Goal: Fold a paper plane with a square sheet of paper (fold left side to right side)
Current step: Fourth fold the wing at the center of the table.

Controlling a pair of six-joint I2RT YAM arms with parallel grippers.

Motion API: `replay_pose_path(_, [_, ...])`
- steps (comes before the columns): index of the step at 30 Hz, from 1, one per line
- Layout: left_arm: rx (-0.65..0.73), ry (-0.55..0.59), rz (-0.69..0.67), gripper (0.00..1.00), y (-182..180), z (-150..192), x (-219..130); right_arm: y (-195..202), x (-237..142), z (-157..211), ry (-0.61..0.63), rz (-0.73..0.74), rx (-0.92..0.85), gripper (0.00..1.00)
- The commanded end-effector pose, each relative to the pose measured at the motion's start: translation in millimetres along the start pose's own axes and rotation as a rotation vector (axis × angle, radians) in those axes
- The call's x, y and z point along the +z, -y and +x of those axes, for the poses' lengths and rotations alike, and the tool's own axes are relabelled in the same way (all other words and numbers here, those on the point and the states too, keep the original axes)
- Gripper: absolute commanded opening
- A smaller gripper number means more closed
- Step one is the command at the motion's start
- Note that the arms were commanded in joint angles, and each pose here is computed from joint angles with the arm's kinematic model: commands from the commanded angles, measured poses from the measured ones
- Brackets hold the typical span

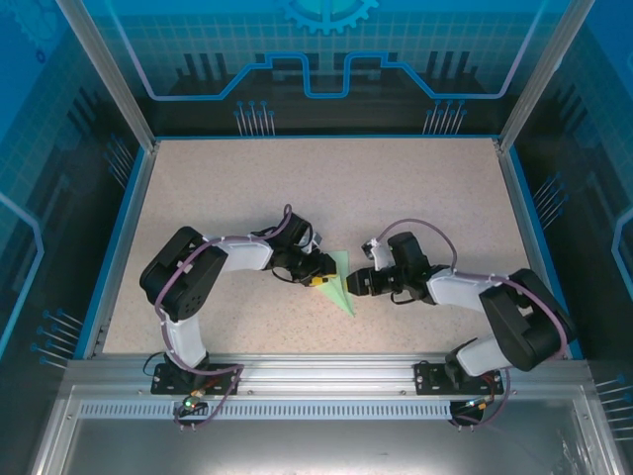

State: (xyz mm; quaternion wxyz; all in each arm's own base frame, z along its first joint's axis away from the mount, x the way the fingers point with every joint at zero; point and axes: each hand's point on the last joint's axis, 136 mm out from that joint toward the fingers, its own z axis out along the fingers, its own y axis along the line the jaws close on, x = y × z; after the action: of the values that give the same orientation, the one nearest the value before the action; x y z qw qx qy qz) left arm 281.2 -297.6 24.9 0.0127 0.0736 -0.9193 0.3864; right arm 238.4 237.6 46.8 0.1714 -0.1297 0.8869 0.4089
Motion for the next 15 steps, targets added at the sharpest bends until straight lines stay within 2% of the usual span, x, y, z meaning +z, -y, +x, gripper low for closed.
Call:
replay_pose_path(1, [0.005,-0.012,-0.028,0.39,-5.3,1.8,3.3,-5.5,6.5,-7.4,-0.024,-0.078,0.057,0.48])
replay_pose_path(10, [0.007,-0.012,-0.026,0.39,-5.3,2.9,2.2,-4.7,24.5,-9.6,-0.054,-0.142,0.104,0.35])
replay_pose_path(15, [0.009,-0.010,-0.025,0.39,-4.9,2.8,1.7,0.3,28.2,-6.4,-0.071,-0.126,0.114,0.18])
